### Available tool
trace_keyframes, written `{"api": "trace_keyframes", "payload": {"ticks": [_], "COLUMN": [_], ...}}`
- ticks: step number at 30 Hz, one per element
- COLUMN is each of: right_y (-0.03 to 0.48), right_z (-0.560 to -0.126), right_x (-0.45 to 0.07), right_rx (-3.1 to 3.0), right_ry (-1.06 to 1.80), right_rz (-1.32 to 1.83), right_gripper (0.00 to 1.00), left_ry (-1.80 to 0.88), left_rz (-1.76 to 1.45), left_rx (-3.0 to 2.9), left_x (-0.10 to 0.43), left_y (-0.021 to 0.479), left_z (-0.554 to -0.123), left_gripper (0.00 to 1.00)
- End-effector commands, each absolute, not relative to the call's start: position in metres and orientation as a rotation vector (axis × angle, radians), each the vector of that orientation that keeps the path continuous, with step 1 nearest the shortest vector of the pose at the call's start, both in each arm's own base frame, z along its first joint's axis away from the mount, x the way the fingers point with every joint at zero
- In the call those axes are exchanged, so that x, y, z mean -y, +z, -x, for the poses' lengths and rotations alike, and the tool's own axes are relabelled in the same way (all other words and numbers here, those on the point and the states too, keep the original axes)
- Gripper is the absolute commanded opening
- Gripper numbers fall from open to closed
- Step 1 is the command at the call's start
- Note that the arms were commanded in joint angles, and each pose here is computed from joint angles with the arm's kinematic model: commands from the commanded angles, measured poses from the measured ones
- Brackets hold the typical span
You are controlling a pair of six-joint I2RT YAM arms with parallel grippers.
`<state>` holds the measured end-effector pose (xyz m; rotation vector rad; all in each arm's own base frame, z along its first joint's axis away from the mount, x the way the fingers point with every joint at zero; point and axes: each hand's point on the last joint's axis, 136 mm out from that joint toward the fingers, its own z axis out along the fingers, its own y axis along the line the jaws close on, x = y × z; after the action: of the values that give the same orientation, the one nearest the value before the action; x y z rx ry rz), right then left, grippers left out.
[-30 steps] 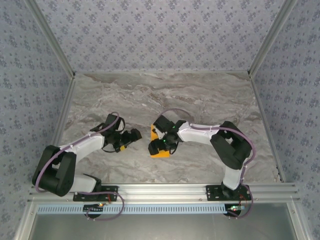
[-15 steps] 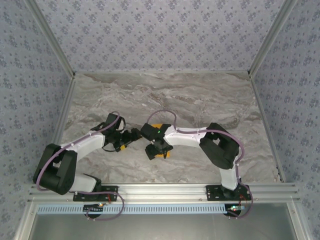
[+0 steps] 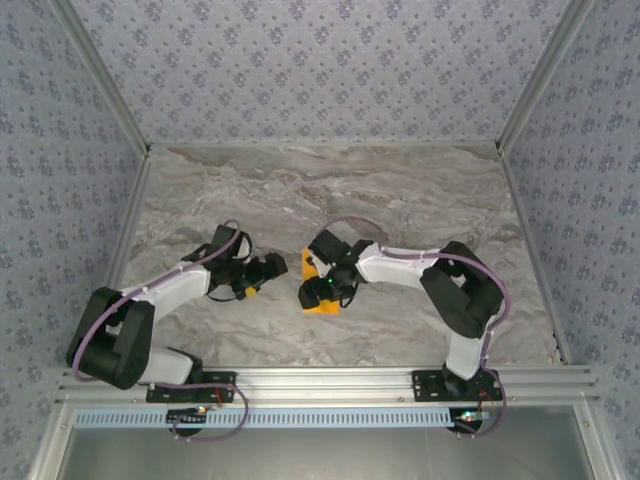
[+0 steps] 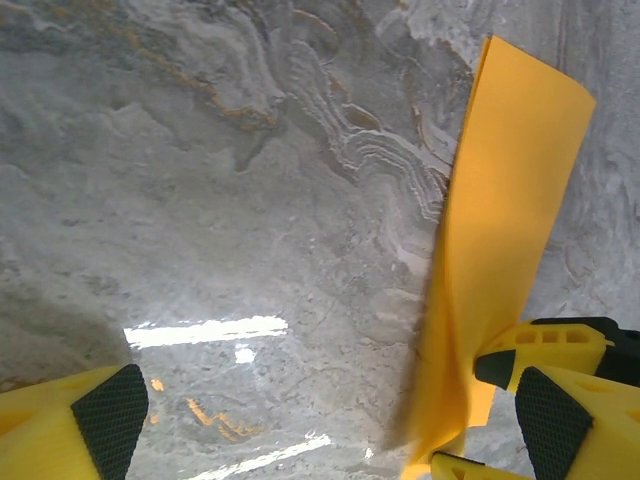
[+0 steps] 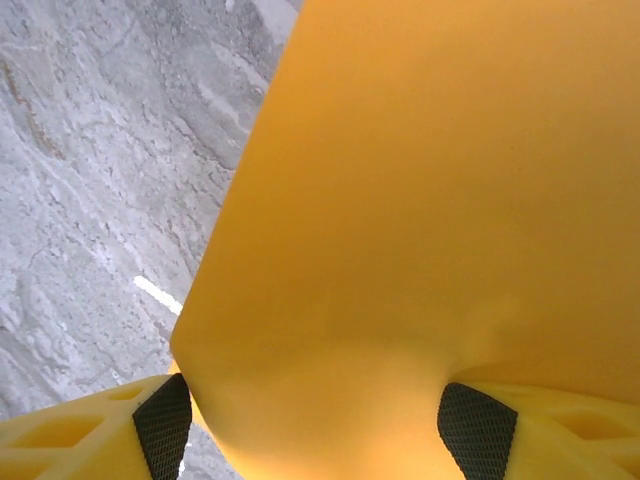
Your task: Fold a paper plane with a square sheet of paper (pick it up from the middle)
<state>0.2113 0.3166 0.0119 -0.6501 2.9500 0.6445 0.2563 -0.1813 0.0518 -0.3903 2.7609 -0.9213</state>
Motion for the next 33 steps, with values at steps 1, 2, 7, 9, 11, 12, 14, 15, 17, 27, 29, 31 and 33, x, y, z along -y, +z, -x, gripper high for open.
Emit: {"api": "trace_keyframes", "payload": {"ticks": [1,2,7,9,11,12,14,15,17,27,29,31,33], "right_y": [-0.075,-0.077,-0.081,-0.082,-0.080,-0.079,-0.078,-0.078,-0.082,-0.098,-0.099,-0.099,-0.098], "right_z": [-0.168,-0.168,-0.168,-0.170,-0.171,-0.171,-0.170,-0.168,-0.166,-0.155,-0.152,-0.151,-0.151], "right_x": [-0.245,-0.245,-0.240,-0.235,-0.236,-0.238,-0.243,-0.244,-0.248,-0.239,-0.241,-0.247,-0.250], "right_rx": [-3.254,-3.263,-3.271,-3.264,-3.230,-3.212,-3.172,-3.164,-3.147,-3.207,-3.232,-3.244,-3.258], "right_ry": [0.273,0.266,0.195,0.130,0.069,0.036,-0.044,-0.076,-0.129,-0.263,-0.179,-0.050,0.063], "right_rz": [0.597,0.577,0.545,0.553,0.616,0.658,0.752,0.785,0.835,0.808,0.791,0.760,0.728], "right_gripper": [0.76,0.76,0.73,0.72,0.73,0.74,0.79,0.81,0.83,0.79,0.78,0.78,0.78], "left_ry": [-0.964,-0.964,-0.961,-0.962,-0.959,-0.958,-0.955,-0.955,-0.956,-0.953,-0.953,-0.954,-0.960], "left_rz": [0.364,0.363,0.361,0.355,0.357,0.357,0.358,0.359,0.361,0.360,0.361,0.361,0.358], "left_rx": [-2.751,-2.752,-2.755,-2.754,-2.757,-2.756,-2.757,-2.757,-2.757,-2.761,-2.762,-2.763,-2.763], "left_x": [0.188,0.189,0.188,0.189,0.189,0.189,0.188,0.188,0.189,0.188,0.188,0.189,0.189], "left_y": [0.055,0.055,0.055,0.055,0.054,0.054,0.054,0.054,0.053,0.052,0.052,0.052,0.052], "left_z": [-0.258,-0.257,-0.257,-0.257,-0.256,-0.257,-0.257,-0.257,-0.257,-0.257,-0.257,-0.257,-0.257], "left_gripper": [0.97,0.97,0.97,0.97,0.97,0.97,0.97,0.97,0.97,0.97,0.97,0.97,0.97]}}
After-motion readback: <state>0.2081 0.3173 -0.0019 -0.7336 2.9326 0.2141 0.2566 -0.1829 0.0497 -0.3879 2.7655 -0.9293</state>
